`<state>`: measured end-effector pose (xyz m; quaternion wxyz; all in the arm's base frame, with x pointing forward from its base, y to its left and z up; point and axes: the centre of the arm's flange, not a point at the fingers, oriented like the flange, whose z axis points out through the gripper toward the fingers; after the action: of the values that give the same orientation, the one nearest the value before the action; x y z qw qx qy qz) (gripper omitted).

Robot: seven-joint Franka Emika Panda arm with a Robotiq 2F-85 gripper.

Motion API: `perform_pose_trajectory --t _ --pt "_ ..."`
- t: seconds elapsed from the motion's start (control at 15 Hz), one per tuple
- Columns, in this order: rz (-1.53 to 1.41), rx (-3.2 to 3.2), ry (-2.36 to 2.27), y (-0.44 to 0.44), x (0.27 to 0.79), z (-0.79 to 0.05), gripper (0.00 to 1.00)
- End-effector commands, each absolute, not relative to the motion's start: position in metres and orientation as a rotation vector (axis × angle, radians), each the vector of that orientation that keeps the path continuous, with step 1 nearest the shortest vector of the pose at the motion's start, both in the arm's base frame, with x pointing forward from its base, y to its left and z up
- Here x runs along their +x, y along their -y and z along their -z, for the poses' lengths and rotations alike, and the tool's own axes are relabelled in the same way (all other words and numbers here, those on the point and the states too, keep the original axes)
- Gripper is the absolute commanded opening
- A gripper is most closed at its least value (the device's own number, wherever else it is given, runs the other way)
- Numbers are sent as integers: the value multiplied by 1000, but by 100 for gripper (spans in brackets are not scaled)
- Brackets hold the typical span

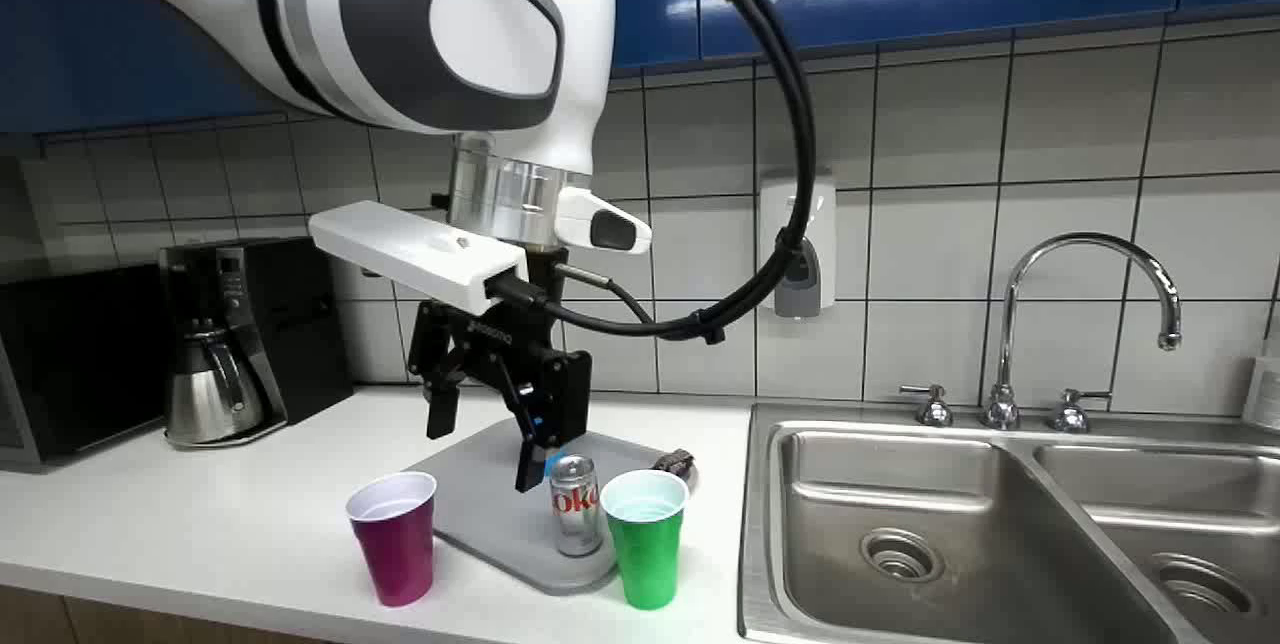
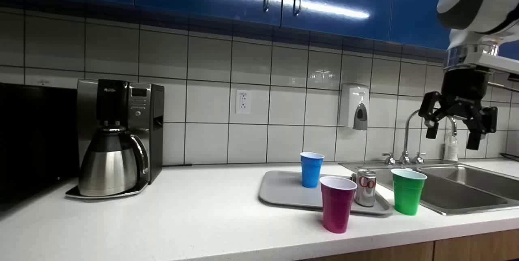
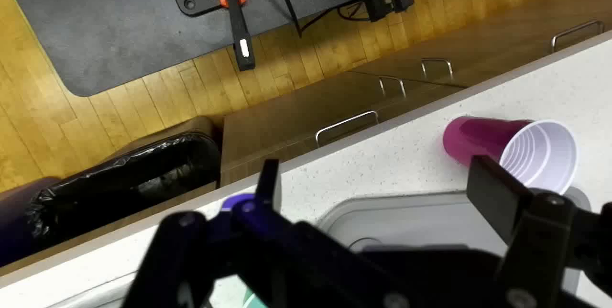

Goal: Put the green and purple cup on the grey tray

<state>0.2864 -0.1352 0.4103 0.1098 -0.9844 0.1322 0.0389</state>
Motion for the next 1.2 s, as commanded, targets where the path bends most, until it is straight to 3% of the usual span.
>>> perform_pose_trajectory --t 0.0,1.13 --pt "-116 -2893 -389 135 286 -410 100" --pt "-34 -2933 -216 76 317 -378 100"
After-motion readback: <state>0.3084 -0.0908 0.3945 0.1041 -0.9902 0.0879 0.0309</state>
